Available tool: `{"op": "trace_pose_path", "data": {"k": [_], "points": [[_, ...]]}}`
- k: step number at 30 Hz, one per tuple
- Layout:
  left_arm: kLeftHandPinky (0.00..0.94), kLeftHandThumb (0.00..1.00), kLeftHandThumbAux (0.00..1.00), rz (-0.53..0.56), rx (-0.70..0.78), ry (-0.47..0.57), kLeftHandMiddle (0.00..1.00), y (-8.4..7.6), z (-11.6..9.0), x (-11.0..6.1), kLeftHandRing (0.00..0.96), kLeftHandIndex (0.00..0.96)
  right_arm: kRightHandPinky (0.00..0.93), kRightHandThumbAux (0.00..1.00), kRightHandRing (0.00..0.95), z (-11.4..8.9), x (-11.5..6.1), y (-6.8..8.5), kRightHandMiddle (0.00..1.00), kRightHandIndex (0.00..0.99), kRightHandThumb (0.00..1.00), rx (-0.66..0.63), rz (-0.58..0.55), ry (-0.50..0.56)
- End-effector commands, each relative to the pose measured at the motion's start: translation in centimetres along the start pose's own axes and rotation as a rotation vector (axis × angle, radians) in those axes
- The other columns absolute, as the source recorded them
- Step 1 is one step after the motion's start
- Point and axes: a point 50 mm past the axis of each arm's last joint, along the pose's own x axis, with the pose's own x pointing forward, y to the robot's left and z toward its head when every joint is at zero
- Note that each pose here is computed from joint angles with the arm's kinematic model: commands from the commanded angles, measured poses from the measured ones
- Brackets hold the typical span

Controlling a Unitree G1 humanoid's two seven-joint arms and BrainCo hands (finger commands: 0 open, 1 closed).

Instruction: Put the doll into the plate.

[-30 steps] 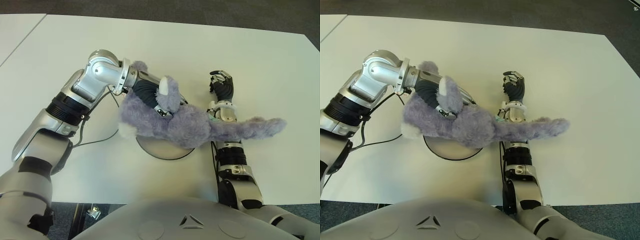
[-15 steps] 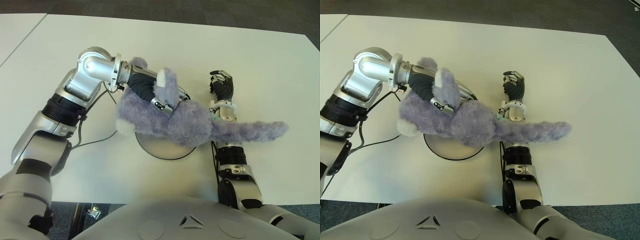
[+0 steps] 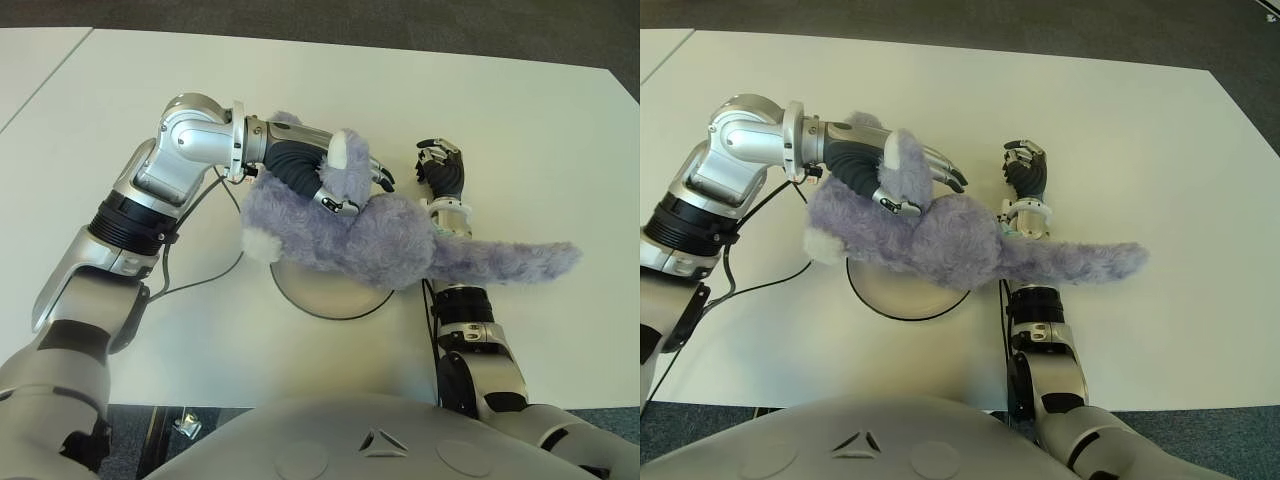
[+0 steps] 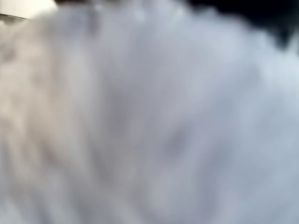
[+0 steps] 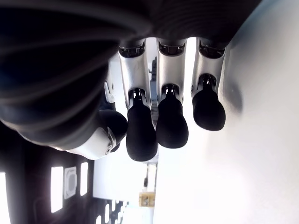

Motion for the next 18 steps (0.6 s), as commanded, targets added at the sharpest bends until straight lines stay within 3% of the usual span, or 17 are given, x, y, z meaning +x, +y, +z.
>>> {"op": "trace_pose_path", "data": {"k": [1, 18], "points": [[0.0, 0.461, 0.113, 0.086, -0.019, -0.002, 0.0, 0.6, 0.2, -0.6, 0.0, 0.0, 0.727, 0.716, 0.726, -2.7, -0.7, -0.2, 0.728, 0.441, 0.709, -0.011, 0.003, 0.122], [0.0, 0.463, 0.122, 0.095, -0.012, -0.028, 0.0, 1.8, 0.0, -2.7, 0.0, 0.0, 0.737, 0.715, 0.734, -2.8, -0.3, -0.1, 0.74, 0.441, 0.71, -0.011, 0.008, 0.117]]}}
